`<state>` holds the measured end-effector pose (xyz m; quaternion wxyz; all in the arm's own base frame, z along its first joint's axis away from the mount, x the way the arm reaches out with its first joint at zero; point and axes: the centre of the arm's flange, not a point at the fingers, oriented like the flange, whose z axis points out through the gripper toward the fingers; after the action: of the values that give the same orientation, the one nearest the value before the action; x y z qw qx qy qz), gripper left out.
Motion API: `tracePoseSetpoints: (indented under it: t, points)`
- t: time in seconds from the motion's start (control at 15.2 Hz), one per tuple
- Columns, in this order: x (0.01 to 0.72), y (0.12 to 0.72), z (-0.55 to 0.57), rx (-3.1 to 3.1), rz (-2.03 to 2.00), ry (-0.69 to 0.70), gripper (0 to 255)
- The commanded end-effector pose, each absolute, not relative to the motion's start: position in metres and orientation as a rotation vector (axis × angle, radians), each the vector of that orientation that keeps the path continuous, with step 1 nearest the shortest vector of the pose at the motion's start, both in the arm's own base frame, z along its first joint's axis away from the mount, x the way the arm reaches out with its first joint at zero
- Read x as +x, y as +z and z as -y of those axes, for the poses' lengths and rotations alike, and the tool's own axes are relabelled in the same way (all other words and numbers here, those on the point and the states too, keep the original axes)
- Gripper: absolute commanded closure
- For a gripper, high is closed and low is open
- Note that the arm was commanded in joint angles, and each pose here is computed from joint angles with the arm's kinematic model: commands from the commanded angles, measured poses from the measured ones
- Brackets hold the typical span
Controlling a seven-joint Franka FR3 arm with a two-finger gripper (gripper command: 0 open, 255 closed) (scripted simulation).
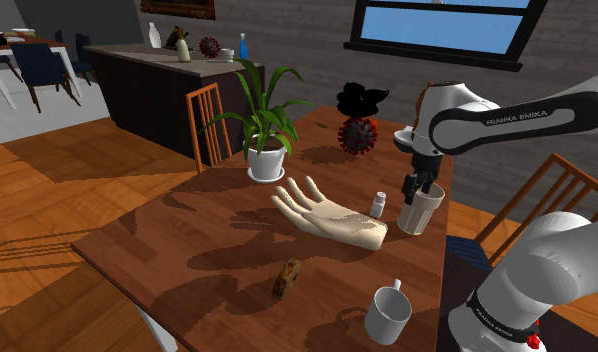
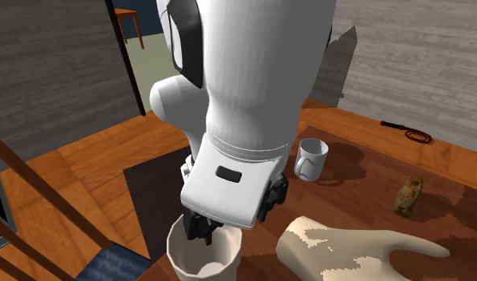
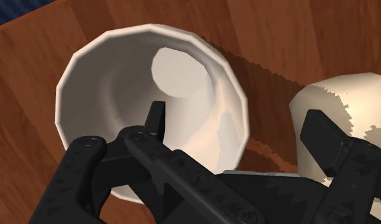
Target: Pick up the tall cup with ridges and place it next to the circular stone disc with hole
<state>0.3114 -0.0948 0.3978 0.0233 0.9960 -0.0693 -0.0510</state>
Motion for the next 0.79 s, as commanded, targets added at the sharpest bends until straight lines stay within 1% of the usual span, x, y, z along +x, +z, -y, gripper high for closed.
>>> tracePoseSetpoints:
  t: [0.0, 0.53, 0.59, 0.73]
  points:
    - [0.3101, 0.3849, 0.0955, 3.083, 0.214, -0.157, 0]
    - [0.31, 0.3849, 0.0955, 3.083, 0.214, -0.157, 0]
    - [0.31, 0.3849, 0.0955, 3.083, 0.214, -0.157, 255]
    - [0.31, 0.3849, 0.0955, 3.083, 0.214, -0.157, 255]
